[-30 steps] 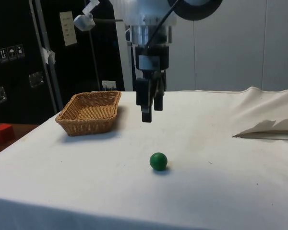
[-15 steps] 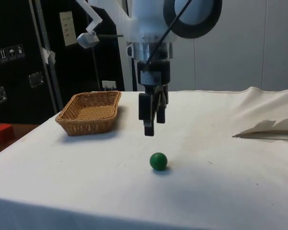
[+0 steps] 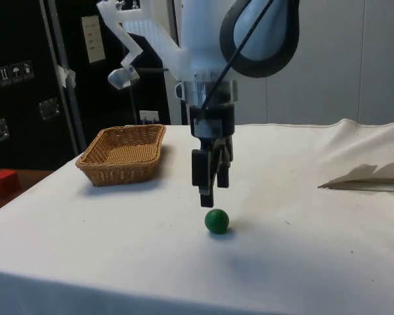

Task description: Pick up the ball and place it into the basket.

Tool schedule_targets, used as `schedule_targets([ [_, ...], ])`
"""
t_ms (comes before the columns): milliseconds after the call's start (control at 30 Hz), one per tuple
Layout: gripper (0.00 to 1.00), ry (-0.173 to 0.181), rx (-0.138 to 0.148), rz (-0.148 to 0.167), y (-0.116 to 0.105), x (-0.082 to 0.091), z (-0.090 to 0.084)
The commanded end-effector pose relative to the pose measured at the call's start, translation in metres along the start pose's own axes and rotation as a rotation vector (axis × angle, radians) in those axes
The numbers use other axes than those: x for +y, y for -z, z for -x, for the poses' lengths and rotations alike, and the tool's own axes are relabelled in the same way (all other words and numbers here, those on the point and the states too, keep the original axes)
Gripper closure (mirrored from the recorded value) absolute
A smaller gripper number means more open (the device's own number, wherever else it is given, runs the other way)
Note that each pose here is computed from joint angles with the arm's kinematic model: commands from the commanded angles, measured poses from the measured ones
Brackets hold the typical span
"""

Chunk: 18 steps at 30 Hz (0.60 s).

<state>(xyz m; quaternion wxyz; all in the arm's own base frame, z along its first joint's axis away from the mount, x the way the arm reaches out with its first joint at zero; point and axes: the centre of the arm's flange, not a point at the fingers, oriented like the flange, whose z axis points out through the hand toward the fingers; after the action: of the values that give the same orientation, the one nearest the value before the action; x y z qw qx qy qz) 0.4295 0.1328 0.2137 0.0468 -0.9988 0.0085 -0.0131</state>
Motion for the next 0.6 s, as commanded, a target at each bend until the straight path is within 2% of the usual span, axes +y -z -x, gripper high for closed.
schedule_targets([
  [0, 0.0, 0.0, 0.0, 0.0, -0.002, 0.0, 0.0],
  [33, 0.0, -0.001, 0.006, -0.018, -0.004, -0.005, 0.0],
  [267, 0.0, 0.006, 0.008, -0.009, -0.019, -0.009, -0.001],
  [300, 0.0, 0.007, -0.001, 0.008, -0.02, -0.005, -0.001],
  [333, 0.0, 0.005, 0.009, -0.008, -0.021, -0.01, -0.001],
  [567, 0.0, 0.014, 0.002, 0.001, -0.035, -0.014, 0.0],
])
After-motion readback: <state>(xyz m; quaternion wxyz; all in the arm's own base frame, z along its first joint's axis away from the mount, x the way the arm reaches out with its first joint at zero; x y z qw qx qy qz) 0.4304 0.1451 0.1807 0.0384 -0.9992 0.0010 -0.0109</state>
